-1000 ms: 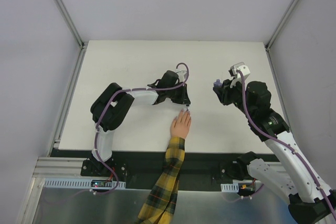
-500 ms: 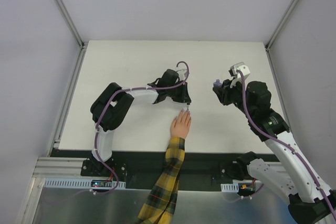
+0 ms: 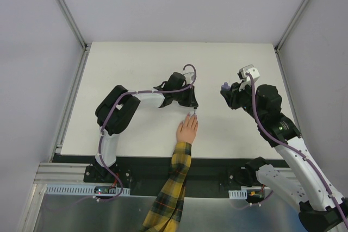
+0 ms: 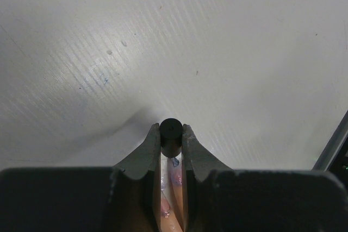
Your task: Paint the nails
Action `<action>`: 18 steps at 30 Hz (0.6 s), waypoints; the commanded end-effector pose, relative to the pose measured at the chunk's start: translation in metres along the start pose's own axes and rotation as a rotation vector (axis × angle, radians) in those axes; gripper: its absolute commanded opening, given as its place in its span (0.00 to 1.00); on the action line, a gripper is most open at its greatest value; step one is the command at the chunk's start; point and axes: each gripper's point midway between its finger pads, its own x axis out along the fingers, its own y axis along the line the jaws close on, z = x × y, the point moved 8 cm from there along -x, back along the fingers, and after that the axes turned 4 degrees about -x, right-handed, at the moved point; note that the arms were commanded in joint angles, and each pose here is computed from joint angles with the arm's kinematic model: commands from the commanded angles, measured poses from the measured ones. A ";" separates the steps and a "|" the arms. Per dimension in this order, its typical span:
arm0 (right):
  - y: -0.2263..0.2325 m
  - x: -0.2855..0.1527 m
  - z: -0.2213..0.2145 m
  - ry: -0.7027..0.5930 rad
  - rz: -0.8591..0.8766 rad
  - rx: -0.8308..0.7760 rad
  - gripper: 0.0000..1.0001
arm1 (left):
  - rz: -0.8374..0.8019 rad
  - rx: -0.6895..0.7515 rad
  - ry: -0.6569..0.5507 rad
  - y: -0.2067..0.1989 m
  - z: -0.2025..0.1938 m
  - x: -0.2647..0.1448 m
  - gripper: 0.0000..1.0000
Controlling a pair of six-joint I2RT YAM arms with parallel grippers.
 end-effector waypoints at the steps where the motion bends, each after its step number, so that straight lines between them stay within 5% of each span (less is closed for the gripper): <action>1: 0.000 -0.006 0.020 -0.083 0.002 0.005 0.00 | -0.042 0.040 -0.041 -0.008 0.017 0.000 0.00; 11: 0.001 -0.010 0.022 -0.095 0.006 0.010 0.00 | -0.069 0.047 -0.061 -0.018 0.038 -0.013 0.00; 18: 0.002 -0.021 0.018 -0.094 0.014 0.012 0.00 | -0.244 0.124 -0.060 -0.073 0.067 -0.058 0.00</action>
